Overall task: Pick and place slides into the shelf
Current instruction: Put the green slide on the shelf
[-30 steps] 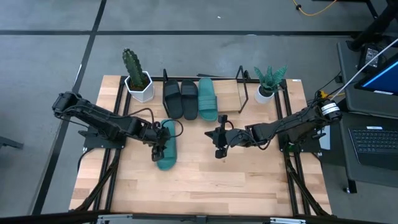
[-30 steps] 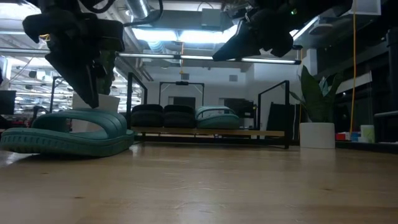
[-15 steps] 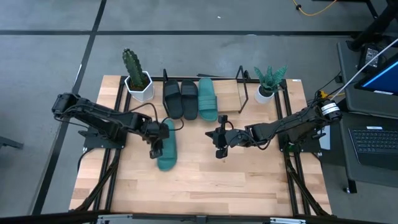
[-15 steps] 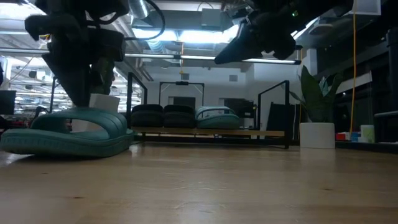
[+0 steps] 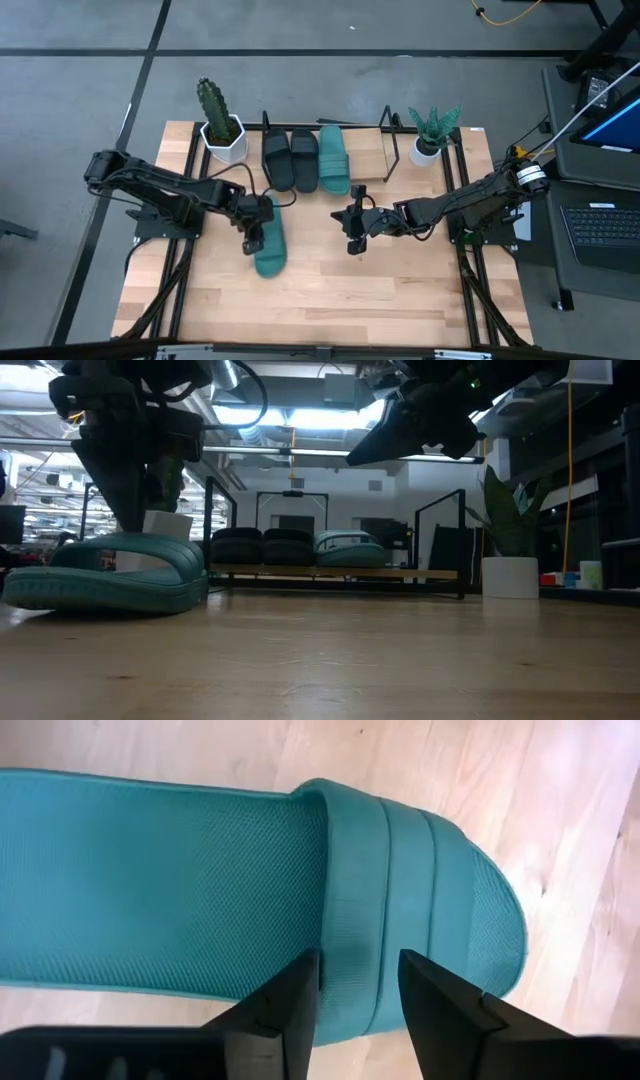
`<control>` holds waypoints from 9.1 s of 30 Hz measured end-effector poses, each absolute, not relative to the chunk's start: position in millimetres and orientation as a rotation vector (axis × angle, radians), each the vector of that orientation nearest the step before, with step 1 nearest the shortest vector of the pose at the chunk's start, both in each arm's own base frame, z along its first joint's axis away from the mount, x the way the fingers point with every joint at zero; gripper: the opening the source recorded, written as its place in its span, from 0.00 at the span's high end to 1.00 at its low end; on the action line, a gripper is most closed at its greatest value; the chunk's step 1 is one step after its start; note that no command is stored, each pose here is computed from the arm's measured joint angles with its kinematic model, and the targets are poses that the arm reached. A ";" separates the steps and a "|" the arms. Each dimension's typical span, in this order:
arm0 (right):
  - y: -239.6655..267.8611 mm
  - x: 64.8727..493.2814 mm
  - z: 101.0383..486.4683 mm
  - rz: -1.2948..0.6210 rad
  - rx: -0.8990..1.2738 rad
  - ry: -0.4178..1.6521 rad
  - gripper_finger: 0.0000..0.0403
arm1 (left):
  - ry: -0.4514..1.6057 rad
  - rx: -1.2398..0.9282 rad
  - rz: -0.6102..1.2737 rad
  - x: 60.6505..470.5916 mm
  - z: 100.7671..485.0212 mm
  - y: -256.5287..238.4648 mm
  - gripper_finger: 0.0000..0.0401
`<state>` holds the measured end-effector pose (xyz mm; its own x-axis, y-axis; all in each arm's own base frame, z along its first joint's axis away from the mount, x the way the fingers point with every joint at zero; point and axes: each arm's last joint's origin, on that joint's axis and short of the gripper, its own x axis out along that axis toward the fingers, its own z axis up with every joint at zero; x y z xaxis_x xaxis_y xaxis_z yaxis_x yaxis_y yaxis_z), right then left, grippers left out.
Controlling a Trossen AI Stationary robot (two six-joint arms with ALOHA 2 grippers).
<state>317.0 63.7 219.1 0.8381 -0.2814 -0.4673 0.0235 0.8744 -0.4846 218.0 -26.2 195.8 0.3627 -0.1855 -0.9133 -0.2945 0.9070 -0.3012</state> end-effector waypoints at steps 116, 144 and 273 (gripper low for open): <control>83.5 291.6 256.6 -0.072 -1.225 0.528 0.71 | 0.227 -0.813 0.090 289.9 249.0 -5.4 1.00; 73.8 296.7 249.8 -0.025 -1.126 0.541 0.88 | 0.233 -0.796 0.082 289.8 249.0 -7.5 1.00; -39.8 280.0 217.1 -0.897 -0.781 1.105 0.99 | 0.049 -0.118 -0.096 290.3 269.3 -24.4 1.00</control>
<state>280.0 -39.8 217.1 0.1908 -0.8965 -0.3998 0.2075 0.4349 -0.8763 290.3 -24.4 269.3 0.9942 -0.0986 -0.0433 0.0928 0.9884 -0.1203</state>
